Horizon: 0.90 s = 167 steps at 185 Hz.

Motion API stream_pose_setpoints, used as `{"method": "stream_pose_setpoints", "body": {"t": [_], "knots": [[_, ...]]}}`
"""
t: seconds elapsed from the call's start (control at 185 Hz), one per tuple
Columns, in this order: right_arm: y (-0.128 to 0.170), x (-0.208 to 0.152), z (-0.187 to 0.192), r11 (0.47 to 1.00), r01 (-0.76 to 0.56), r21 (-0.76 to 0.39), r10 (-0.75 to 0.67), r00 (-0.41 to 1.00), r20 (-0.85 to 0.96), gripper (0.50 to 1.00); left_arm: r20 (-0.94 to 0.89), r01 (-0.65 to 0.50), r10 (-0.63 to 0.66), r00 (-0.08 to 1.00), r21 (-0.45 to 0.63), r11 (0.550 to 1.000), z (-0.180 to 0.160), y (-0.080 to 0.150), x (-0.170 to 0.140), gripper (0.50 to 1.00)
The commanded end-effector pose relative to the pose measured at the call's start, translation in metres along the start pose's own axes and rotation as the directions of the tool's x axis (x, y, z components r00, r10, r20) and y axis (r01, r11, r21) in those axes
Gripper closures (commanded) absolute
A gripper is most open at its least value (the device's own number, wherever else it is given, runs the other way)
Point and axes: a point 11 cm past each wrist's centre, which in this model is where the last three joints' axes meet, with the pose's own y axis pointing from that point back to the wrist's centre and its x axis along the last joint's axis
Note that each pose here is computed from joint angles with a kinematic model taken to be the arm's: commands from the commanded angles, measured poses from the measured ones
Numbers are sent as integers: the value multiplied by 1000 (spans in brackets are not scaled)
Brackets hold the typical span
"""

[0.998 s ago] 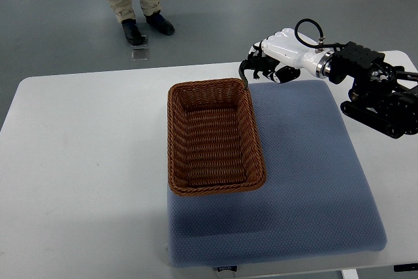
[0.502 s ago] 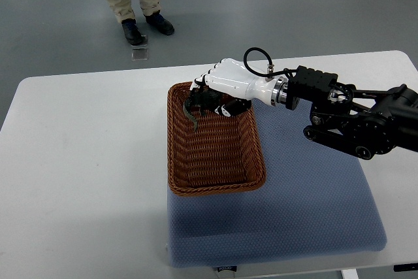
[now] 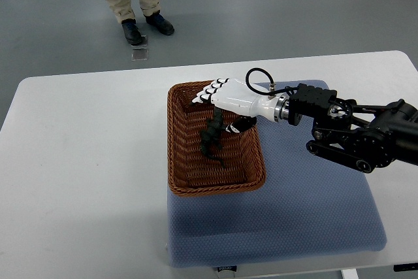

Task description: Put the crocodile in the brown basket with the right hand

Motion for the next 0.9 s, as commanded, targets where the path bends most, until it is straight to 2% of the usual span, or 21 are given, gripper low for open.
{"method": "stream_pose_setpoints", "body": {"t": [0.0,0.146,0.307,0.426,0.529,0.728,0.895], "knots": [[0,2,1,1000,-7,-5,7,1000,8,574,0,0,0,1000,0,1000,0,0,0,500],[0,20,9,998,-50,-31,51,998,39,572,0,0,0,1000,0,1000,0,0,0,500],[7,49,30,990,-88,-110,108,974,198,572,0,0,0,1000,0,1000,0,0,0,500],[22,61,51,979,-109,-169,161,928,336,572,0,0,0,1000,0,1000,0,0,0,500],[42,71,77,952,-152,-265,258,864,432,572,0,0,0,1000,0,1000,0,0,0,500],[61,68,110,900,-188,-393,417,627,658,572,0,0,0,1000,0,1000,0,0,0,500],[93,46,147,819,-166,-550,573,302,762,572,0,0,0,1000,0,1000,0,0,0,500]]}}
